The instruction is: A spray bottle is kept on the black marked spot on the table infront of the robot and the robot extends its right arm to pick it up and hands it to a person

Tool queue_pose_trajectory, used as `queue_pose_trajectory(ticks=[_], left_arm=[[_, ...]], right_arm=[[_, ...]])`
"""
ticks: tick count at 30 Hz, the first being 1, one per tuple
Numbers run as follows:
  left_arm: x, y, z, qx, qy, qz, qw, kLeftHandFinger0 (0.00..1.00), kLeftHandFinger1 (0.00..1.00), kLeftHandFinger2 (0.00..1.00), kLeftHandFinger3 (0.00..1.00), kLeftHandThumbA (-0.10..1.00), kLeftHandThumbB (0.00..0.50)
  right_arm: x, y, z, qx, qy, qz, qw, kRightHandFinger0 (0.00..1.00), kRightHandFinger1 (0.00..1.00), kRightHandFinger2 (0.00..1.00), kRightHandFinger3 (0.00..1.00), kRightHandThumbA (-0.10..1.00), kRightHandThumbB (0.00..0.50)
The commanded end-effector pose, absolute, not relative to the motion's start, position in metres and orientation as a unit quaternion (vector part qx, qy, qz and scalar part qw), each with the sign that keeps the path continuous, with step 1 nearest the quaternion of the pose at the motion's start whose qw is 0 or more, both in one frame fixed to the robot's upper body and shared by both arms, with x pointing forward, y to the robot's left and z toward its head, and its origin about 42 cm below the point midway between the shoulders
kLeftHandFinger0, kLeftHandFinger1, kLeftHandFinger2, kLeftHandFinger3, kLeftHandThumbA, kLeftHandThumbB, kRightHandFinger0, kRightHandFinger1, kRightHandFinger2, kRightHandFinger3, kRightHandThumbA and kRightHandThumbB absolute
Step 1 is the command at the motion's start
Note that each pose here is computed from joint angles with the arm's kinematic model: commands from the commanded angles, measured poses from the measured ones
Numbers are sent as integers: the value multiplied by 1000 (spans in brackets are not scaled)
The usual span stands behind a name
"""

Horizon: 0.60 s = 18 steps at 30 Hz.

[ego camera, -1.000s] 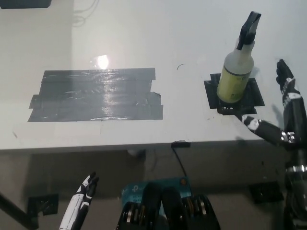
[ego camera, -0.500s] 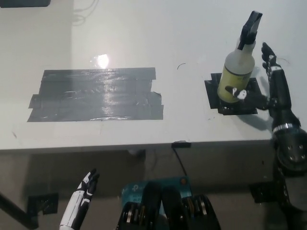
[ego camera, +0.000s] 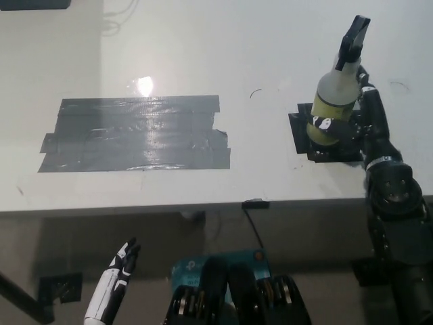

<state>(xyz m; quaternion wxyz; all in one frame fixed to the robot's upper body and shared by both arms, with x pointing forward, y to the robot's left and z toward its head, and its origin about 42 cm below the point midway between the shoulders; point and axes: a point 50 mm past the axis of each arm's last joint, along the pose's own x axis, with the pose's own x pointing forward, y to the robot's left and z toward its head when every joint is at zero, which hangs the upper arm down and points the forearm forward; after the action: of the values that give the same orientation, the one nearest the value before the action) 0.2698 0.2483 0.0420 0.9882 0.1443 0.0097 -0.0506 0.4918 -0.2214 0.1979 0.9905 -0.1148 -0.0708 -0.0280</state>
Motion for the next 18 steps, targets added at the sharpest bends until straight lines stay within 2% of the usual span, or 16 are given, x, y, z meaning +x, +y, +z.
queue_pose_trajectory(ticks=[1,4,6,8,13,14,15,16,17,18], left_arm=[[276,250,55,147,-25,-49,988,1000,1000,1000,1000,1000,500],[277,250,55,148,-23,-49,988,1000,1000,1000,1000,1000,500],[278,249,55,147,-24,-48,988,1000,1000,1000,1000,1000,500],[278,250,56,146,-24,-47,988,1000,1000,1000,1000,1000,500],[279,249,58,148,-22,-47,988,1000,1000,1000,1000,1000,500],[279,249,58,147,-22,-47,988,1000,1000,1000,1000,1000,500],[280,249,59,148,-23,-48,988,1000,1000,1000,1000,1000,500],[280,249,59,149,-24,-49,987,1000,1000,1000,1000,1000,500],[281,249,60,150,-27,-49,987,1000,1000,1000,1000,1000,497],[281,249,60,149,-27,-48,987,1000,1000,1000,1000,1000,499]], right_arm=[[511,-215,228,-94,-107,-36,989,1000,1000,1000,1000,1000,367],[519,-217,222,-90,-88,-36,991,1000,1000,1000,1000,1000,366],[520,-219,220,-86,-83,-35,992,1000,1000,1000,1000,1000,348],[522,-219,219,-84,-81,-34,993,1000,1000,1000,1000,1000,359],[524,-213,229,-38,-112,-31,992,1000,1000,1000,1000,1000,341],[524,-213,231,-30,-121,-36,992,1000,1000,1000,1000,925,341],[524,-212,235,-18,-131,-50,990,706,723,957,1000,795,336],[524,-211,237,-9,-130,-54,990,434,441,647,915,647,298],[525,-210,241,-8,-130,-66,989,107,191,365,518,372,274],[525,-208,243,-25,-133,-77,988,21,121,282,321,118,277]])
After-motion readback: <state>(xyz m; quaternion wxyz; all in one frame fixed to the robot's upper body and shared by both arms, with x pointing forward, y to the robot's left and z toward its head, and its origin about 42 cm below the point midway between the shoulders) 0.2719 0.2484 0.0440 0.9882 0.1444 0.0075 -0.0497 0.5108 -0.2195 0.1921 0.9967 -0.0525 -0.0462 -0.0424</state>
